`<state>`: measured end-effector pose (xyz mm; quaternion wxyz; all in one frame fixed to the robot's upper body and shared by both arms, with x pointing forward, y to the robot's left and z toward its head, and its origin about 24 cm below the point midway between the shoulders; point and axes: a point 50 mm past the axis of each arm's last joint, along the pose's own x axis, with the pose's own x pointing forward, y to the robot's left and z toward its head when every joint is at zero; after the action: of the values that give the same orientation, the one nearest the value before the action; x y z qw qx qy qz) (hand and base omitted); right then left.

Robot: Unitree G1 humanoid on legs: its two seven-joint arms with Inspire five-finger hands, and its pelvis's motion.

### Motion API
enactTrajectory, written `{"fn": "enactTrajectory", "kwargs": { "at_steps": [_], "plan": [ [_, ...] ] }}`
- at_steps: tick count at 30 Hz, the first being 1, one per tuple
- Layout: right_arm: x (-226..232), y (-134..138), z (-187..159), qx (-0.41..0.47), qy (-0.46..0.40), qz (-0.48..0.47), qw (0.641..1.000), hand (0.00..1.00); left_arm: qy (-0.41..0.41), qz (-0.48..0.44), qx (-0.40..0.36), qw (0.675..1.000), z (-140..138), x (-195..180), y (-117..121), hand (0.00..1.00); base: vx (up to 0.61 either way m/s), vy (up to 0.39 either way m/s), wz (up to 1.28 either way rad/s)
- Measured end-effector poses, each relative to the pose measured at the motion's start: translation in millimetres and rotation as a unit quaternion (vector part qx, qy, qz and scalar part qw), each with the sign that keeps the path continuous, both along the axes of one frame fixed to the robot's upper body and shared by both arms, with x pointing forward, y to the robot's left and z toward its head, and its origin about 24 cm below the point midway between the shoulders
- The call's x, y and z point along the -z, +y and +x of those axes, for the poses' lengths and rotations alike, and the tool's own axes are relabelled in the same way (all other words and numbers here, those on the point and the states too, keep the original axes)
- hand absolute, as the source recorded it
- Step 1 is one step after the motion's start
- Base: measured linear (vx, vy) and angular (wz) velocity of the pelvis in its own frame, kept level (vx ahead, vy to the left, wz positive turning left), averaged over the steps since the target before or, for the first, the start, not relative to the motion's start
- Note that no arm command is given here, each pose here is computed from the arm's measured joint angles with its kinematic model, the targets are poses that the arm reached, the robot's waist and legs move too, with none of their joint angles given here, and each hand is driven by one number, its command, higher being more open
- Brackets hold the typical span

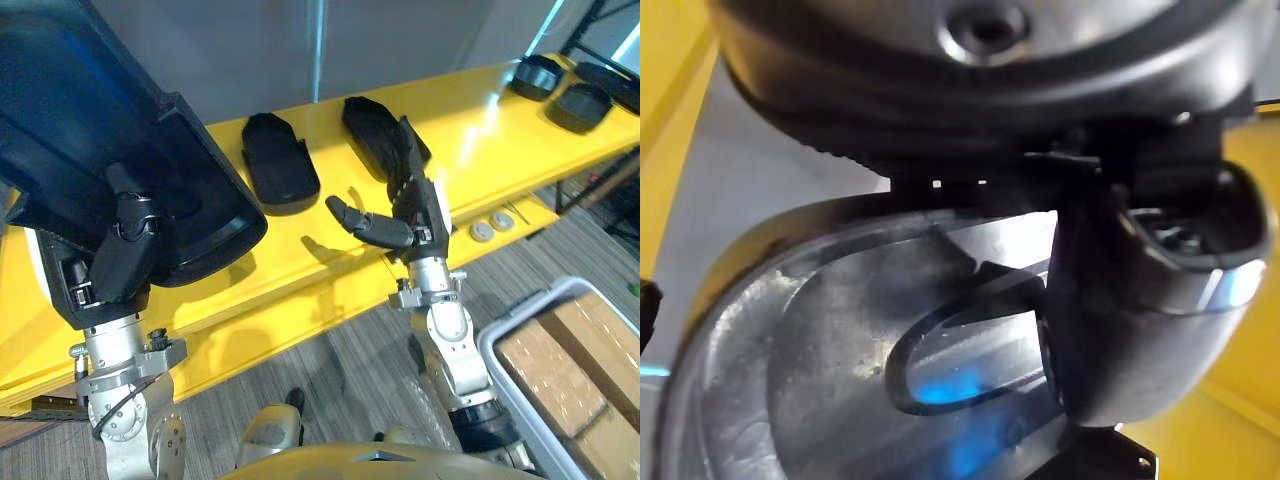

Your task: Walk over and take three plastic housings, then place them on the shelf

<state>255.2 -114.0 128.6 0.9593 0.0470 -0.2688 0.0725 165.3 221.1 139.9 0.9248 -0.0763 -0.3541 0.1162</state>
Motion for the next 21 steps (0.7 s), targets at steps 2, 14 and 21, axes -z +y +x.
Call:
{"fn": "enactTrajectory", "kwargs": {
  "at_steps": [2,14,21],
  "plan": [
    [-13,-7,1,0.013,-0.026,0.012,1.000,1.00,0.012,-0.006,0.017,1.000,10,6,-5,0.00,0.25,-0.094,1.35],
    [-29,-45,5,0.065,-0.052,0.017,0.996,1.00,0.060,-0.003,0.063,0.996,6,25,-14,0.00,0.20,-0.109,0.42],
    [-2,-72,-17,0.112,-0.005,0.032,0.993,1.00,0.068,0.002,0.085,0.994,11,26,-23,0.00,-0.01,0.084,0.56]
  ]
}}
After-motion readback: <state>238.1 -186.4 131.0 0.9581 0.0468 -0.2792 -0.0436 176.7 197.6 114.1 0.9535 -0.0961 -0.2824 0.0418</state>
